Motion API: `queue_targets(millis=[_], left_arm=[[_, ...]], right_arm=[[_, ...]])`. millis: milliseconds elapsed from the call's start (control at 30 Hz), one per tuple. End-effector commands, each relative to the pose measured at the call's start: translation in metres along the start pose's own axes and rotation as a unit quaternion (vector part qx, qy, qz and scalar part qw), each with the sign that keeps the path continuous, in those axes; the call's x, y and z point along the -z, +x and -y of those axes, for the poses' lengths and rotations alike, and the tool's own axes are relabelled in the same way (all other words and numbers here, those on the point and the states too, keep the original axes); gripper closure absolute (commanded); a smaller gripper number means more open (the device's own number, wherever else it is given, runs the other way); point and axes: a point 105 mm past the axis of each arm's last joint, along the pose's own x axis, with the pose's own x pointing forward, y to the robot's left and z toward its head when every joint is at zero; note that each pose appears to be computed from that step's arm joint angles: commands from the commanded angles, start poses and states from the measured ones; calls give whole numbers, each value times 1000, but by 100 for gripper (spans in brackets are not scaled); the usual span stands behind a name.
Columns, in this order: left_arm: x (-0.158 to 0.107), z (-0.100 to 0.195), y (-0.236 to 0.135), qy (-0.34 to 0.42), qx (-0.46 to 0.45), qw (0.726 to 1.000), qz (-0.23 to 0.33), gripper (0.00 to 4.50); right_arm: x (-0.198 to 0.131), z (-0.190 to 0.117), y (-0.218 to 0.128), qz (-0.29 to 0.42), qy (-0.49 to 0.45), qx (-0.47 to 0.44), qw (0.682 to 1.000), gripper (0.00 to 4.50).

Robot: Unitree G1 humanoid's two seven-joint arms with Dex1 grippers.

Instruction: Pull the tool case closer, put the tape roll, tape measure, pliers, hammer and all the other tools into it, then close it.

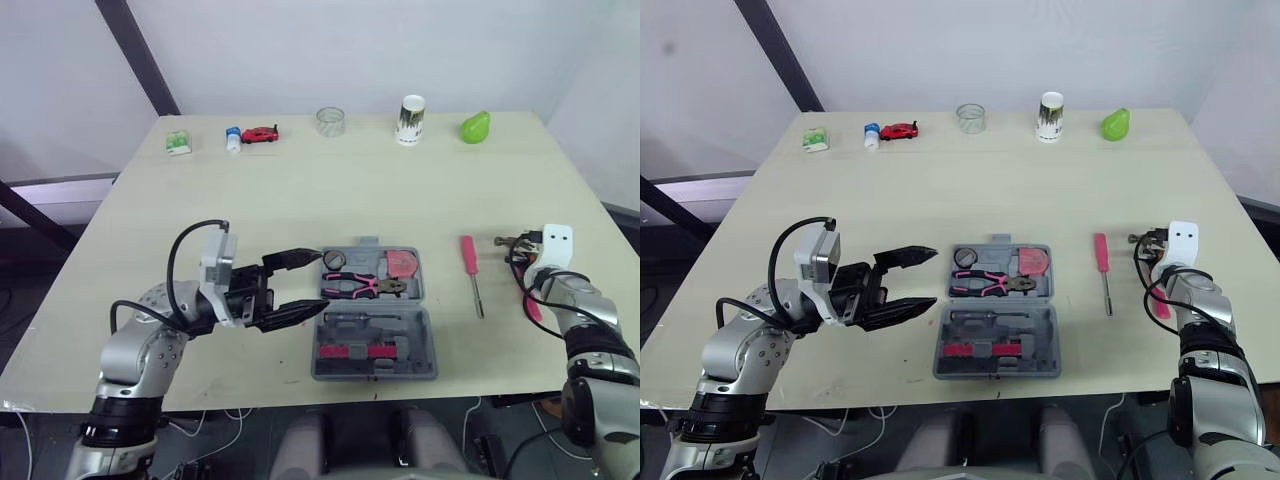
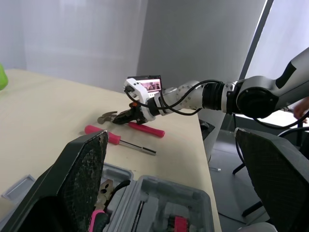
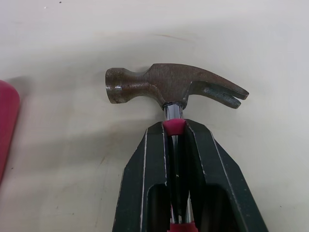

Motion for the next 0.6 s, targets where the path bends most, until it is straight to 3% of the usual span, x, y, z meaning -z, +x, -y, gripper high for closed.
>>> queue_targets(millis=[33, 267, 367, 600], left_arm=[[-8, 7, 2, 25, 9, 1000, 10, 0], [-5, 16, -2, 30, 16, 999, 16, 0], [-3, 18, -4, 22, 21, 999, 15, 0], [3, 23, -6, 12, 38, 999, 11, 0]], right_arm=[[-14, 8, -9, 22, -5, 1, 1000, 442], [6, 3, -62, 31, 20, 17, 999, 442], [19, -10, -94, 29, 35, 30, 999, 442], [46, -34, -132, 5, 42, 50, 998, 442]])
